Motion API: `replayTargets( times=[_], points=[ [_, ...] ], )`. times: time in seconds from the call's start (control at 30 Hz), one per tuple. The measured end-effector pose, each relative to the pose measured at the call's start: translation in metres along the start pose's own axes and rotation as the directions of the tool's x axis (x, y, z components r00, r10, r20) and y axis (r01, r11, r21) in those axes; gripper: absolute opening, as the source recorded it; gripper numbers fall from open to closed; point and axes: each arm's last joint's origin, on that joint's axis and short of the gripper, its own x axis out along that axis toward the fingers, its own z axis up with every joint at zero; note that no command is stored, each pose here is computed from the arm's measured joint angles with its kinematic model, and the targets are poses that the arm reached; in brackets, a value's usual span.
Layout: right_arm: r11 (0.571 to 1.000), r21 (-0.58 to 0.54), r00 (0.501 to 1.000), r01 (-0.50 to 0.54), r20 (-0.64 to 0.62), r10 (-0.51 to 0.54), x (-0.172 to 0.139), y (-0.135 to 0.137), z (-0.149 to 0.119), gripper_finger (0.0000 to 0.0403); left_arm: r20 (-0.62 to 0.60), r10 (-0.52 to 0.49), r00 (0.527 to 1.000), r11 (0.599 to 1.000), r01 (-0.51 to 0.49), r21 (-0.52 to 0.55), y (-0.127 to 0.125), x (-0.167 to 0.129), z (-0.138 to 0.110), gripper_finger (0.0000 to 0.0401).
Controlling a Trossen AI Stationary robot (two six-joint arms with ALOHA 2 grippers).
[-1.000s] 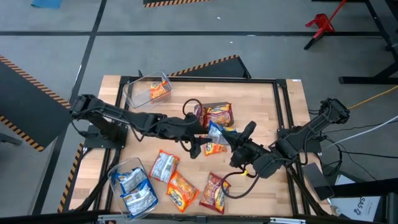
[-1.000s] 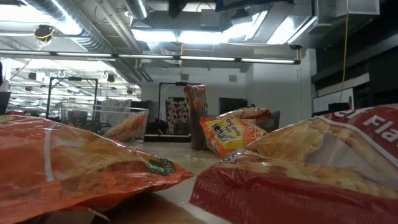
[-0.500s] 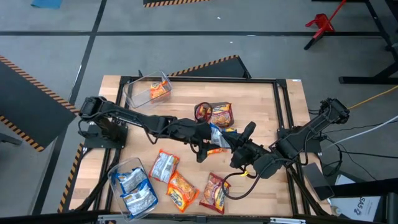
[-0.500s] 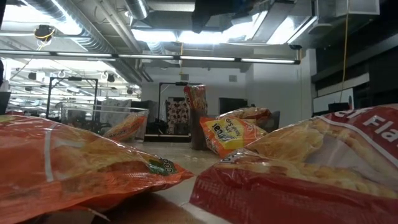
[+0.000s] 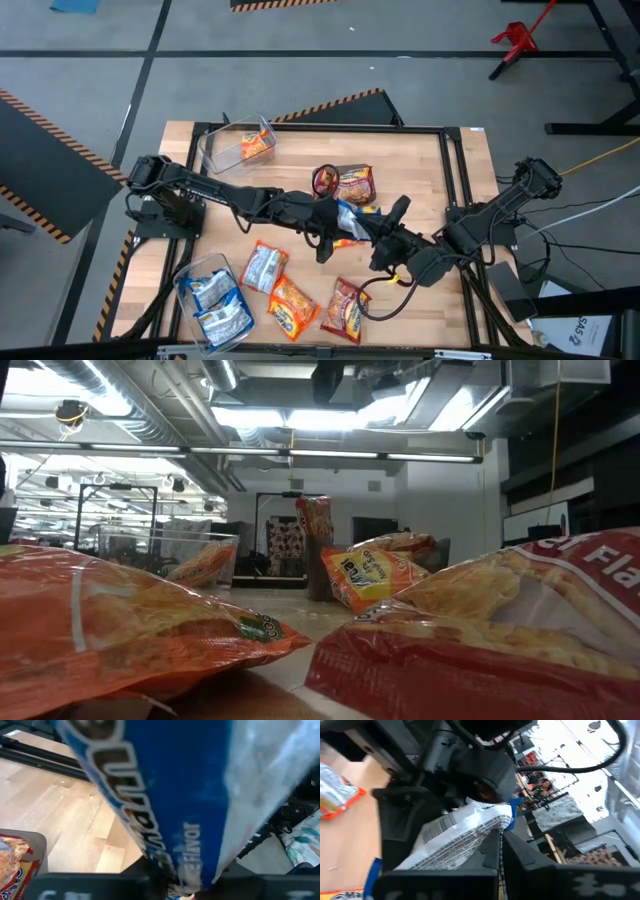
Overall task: Sort Maruchan noodles
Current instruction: Put the blue noodle pack into the bottom transparent bin
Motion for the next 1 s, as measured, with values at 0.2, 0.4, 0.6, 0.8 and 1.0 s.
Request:
replayTargets(
  times=[0.2,0.4,0.6,0.8,1.0],
  points=[
    [0.999,0.001,0.999,-0.037,0.02,0.037,0.0,0.001,0.001,0.0013,-0.003,0.005,1.0,1.0,-0.005,-0.004,0.0,0.0,0.0,0.0013],
    [1.0,0.0,1.0,-0.012,0.01,0.012,-0.001,-0.002,0.0,0.0086,-0.026,-0.001,1.0,1.0,0.0,-0.02,-0.005,-0.001,-0.005,0.002],
    [1.0,0.017,1.0,0.005,0.031,-0.005,-0.015,-0.015,0.0,0.0172,-0.108,0.025,0.994,0.999,-0.029,-0.03,-0.009,-0.004,-0.014,0.0012],
    [0.996,0.05,0.996,0.077,0.034,-0.079,-0.039,-0.034,-0.001,0.0213,-0.156,0.14,0.978,0.989,-0.145,-0.017,-0.013,-0.016,-0.019,0.0014],
    [0.982,0.071,0.985,0.173,0.004,-0.174,-0.064,-0.05,-0.007,0.0218,-0.216,0.286,0.934,0.953,-0.301,-0.038,-0.017,-0.042,-0.021,0.0014]
  ],
)
